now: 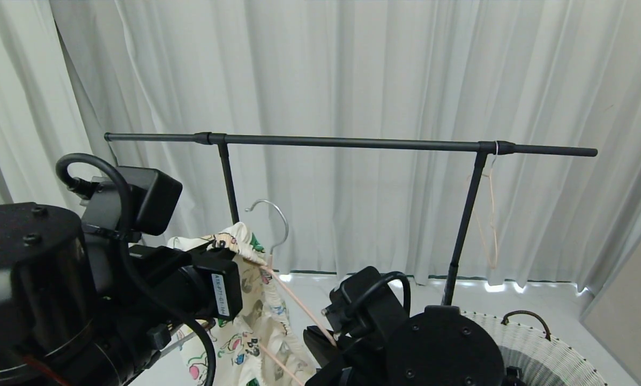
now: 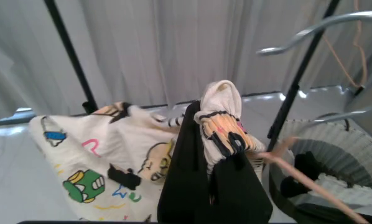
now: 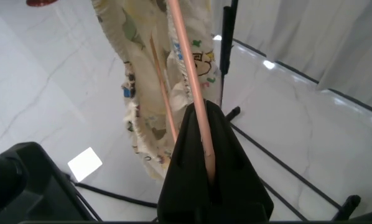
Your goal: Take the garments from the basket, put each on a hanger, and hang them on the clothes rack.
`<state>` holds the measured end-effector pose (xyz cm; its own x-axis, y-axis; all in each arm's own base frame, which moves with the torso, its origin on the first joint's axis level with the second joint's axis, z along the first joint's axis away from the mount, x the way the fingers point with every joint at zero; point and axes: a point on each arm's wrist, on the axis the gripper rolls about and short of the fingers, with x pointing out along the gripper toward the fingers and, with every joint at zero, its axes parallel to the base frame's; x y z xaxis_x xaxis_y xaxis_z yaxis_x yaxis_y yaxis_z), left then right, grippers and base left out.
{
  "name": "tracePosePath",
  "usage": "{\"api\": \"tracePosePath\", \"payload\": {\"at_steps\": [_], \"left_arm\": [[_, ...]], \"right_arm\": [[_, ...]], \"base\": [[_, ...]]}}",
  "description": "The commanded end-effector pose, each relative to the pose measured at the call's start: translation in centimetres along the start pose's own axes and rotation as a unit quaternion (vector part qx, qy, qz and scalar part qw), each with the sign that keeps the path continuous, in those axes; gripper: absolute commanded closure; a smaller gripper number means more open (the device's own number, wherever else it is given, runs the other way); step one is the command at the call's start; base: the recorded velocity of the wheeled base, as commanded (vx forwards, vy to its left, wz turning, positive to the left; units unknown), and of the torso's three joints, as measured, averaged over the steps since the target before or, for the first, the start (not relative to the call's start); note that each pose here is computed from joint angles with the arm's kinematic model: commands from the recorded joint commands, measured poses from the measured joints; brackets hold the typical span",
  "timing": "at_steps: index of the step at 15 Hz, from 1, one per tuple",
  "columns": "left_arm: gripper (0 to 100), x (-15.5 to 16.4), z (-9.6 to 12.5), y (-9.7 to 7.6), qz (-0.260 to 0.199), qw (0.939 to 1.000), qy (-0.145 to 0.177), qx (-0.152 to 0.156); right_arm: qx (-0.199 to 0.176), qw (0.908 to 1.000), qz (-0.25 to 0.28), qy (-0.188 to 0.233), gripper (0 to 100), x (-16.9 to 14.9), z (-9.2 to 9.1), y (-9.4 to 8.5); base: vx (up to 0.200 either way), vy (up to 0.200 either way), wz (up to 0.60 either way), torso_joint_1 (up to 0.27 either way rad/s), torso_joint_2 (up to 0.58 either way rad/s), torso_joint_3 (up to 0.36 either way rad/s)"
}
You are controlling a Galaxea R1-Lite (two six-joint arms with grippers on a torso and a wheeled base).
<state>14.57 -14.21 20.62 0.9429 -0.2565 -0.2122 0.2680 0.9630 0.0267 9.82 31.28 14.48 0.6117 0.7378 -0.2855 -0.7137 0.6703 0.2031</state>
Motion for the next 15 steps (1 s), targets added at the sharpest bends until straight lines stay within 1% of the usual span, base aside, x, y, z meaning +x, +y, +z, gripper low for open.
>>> {"api": "tracePosePath", "payload": {"at_steps": [1,2,4,6,11,14,15], "left_arm": [[100,0.2,0.0,0.3,0.011,0.9999,0.0,0.004],[100,0.1,0.1,0.2,0.007,0.9999,-0.001,0.008],[100,-0.5,0.2,-0.6,-0.017,0.9996,-0.006,0.023],[100,-0.9,0.6,-1.2,-0.034,0.9991,-0.014,0.02],[100,-0.8,1.2,-1.5,-0.037,0.9989,-0.022,0.015],[100,-0.9,0.9,-1.4,-0.038,0.9989,-0.019,0.018],[100,-0.9,0.5,-1.4,-0.037,0.999,-0.013,0.021]], "right_arm": [[0.006,0.9999,0.002,-0.016,100,-0.8,1.0,0.0],[0.006,0.9998,0.002,-0.017,100,-0.8,1.0,0.0],[0.007,0.9998,-0.002,-0.019,100,-0.7,1.2,-0.3],[0.008,0.9997,-0.002,-0.021,100,-0.8,1.3,-0.3],[0.007,0.9997,-0.001,-0.022,100,-0.8,1.3,-0.3],[0.008,0.9997,-0.001,-0.022,100,-0.8,1.3,-0.3],[0.008,0.9997,-0.001,-0.024,100,-0.9,1.4,-0.2]], "base": [[0.0,0.0,0.0,0.0,0.0,0.0],[0.0,0.0,0.0,0.0,0.0,0.0],[0.0,0.0,0.0,0.0,0.0,0.0],[0.0,0.0,0.0,0.0,0.0,0.0],[0.0,0.0,0.0,0.0,0.0,0.0],[0.0,0.0,0.0,0.0,0.0,0.0],[0.0,0.0,0.0,0.0,0.0,0.0]]}}
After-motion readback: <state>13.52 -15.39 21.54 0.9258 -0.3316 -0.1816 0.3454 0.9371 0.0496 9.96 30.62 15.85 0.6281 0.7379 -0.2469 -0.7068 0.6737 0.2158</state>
